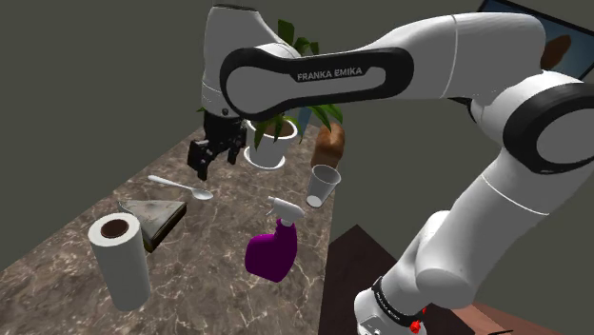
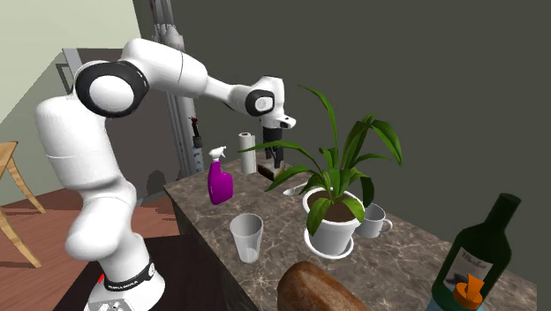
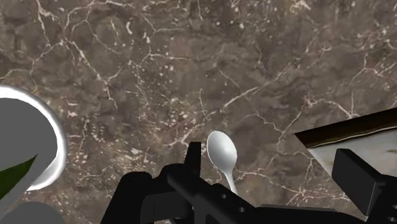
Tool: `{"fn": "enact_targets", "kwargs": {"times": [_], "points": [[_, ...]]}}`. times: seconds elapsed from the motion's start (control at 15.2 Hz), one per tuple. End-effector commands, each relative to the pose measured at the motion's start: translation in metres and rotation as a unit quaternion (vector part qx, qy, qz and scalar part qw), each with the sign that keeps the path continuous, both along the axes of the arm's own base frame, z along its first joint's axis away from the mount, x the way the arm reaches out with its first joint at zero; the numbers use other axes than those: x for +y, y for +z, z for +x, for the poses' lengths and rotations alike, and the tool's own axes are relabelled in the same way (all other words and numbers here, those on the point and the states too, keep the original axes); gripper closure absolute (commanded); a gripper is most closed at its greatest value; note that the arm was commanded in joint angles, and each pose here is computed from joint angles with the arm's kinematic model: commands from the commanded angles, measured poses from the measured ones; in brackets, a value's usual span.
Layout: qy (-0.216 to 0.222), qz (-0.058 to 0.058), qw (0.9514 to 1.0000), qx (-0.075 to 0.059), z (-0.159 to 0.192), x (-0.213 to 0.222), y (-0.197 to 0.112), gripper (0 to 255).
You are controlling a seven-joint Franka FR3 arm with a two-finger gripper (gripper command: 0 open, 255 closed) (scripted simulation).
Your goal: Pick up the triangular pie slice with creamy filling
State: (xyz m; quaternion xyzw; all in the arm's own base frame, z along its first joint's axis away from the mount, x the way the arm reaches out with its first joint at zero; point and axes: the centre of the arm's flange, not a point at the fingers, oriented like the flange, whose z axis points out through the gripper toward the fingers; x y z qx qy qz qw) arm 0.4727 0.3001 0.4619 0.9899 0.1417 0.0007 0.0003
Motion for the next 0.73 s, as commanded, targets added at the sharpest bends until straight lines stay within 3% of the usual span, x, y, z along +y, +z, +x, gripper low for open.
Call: {"fn": "enact_targets", "kwargs": {"times": [0.0, 0.66], "points": [[0.013, 0.0, 0.9999, 0.001, 0.008, 0.021, -0.013, 0], [0.079, -0.002, 0.9969, 0.008, 0.037, 0.138, -0.068, 0]]}}
